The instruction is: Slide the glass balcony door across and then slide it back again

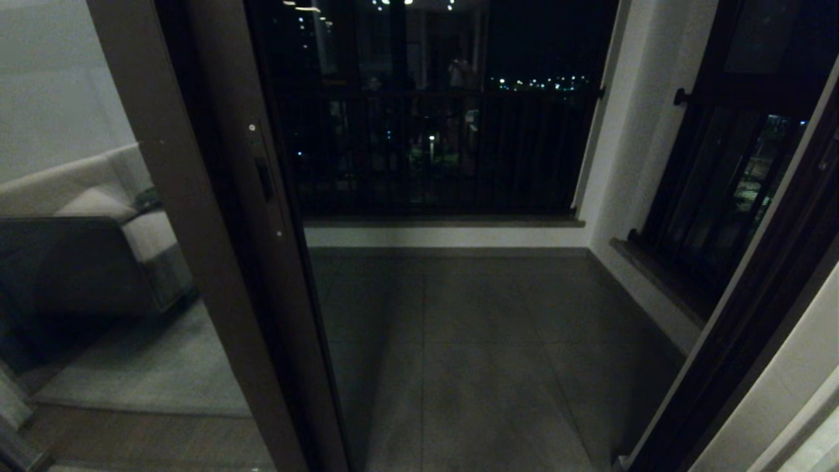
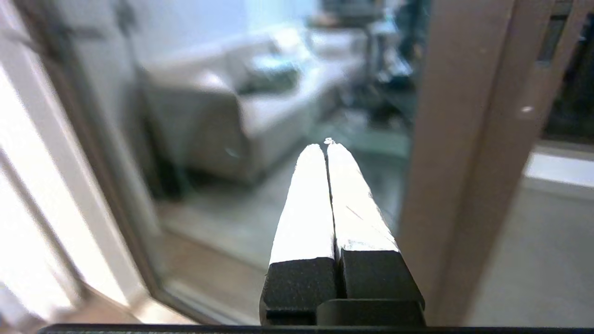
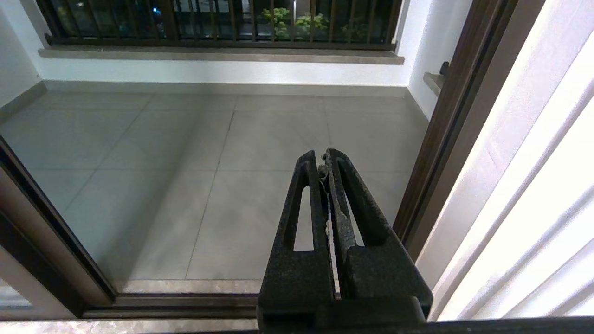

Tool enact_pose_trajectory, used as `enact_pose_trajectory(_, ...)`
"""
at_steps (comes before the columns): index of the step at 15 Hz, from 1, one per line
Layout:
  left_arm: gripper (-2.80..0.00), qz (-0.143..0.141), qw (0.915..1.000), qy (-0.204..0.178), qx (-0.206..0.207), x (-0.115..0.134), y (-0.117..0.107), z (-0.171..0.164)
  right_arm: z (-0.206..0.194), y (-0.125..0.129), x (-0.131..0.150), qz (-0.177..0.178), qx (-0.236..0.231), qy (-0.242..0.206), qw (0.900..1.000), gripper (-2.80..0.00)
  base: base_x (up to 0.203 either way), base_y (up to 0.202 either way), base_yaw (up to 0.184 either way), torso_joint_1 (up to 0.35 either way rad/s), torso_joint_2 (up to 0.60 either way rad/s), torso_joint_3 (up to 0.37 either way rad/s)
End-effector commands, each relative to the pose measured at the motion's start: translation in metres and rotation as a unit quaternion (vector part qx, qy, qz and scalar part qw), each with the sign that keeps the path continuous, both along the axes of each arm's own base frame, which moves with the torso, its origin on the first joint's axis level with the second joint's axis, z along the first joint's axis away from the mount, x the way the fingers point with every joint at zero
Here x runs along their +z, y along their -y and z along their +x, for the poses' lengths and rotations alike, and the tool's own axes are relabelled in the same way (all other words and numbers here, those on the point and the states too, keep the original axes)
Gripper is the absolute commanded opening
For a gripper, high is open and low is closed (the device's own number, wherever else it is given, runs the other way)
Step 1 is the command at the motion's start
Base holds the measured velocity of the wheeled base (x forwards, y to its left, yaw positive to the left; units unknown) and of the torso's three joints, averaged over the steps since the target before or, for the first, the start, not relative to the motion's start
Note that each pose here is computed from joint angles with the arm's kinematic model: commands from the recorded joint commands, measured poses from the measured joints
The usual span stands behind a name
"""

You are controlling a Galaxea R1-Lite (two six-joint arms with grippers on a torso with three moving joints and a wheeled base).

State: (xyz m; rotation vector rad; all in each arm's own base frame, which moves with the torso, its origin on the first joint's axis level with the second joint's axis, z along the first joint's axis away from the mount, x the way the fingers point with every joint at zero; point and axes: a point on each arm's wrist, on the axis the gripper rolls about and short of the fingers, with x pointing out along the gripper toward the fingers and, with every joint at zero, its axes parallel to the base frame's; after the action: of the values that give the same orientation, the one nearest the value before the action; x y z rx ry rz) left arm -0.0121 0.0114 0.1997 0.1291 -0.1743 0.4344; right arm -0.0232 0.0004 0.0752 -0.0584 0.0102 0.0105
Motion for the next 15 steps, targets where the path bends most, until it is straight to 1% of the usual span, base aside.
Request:
enact_pose_trajectory(1, -2.8, 0.034, 0.998, 0.052, 0.0, -0.032, 0.001, -0.041, 0.0, 0.0, 0.0, -0.001, 0.0, 0.001, 1.0, -2.8, 0.0, 0.0, 0.0, 0.0, 0.0, 0.0)
enact_pose_trajectory(2, -2.8, 0.043, 0.9983, 0.035, -0.015, -0.05, 0.002, -0.041, 0.0, 0.0, 0.0, 0.0, 0.0, -0.001, 1.0, -2.8, 0.0, 0.0, 0.0, 0.0, 0.0, 0.0)
enact_pose_trajectory(3, -2.8, 0.045, 0.9983, 0.003, -0.035, -0.071, 0.003, -0.032, 0.0, 0.0, 0.0, 0.0, 0.0, 0.0, 1.0, -2.8, 0.0, 0.0, 0.0, 0.0, 0.0, 0.0)
enact_pose_trajectory(4, -2.8, 0.048, 0.9961, -0.033, -0.067, -0.091, 0.005, -0.022, 0.0, 0.0, 0.0, 0.0, 0.0, 0.0, 1.0, -2.8, 0.0, 0.0, 0.0, 0.0, 0.0, 0.0)
enact_pose_trajectory(5, -2.8, 0.044, 0.9888, -0.057, -0.131, -0.108, 0.008, -0.014, 0.0, 0.0, 0.0, 0.0, 0.0, 0.0, 1.0, -2.8, 0.0, 0.0, 0.0, 0.0, 0.0, 0.0)
enact_pose_trajectory(6, -2.8, 0.024, 0.9783, -0.065, -0.196, -0.115, 0.011, -0.012, 0.0, 0.0, 0.0, 0.0, 0.0, 0.001, 1.0, -2.8, 0.0, 0.0, 0.0, 0.0, 0.0, 0.0)
enact_pose_trajectory(7, -2.8, 0.002, 0.9686, -0.091, -0.231, -0.122, 0.012, -0.011, 0.0, 0.0, 0.0, 0.0, 0.0, 0.0, 1.0, -2.8, 0.0, 0.0, 0.0, 0.0, 0.0, 0.0)
enact_pose_trajectory(10, -2.8, -0.022, 0.9658, -0.105, -0.236, -0.126, 0.012, -0.011, 0.0, 0.0, 0.0, 0.0, 0.0, 0.001, 1.0, -2.8, 0.0, 0.0, 0.0, 0.0, 0.0, 0.0)
enact_pose_trajectory(15, -2.8, -0.025, 0.9658, -0.103, -0.237, -0.126, 0.012, -0.011, 0.0, 0.0, 0.0, 0.0, 0.0, 0.001, 1.0, -2.8, 0.0, 0.0, 0.0, 0.0, 0.0, 0.0)
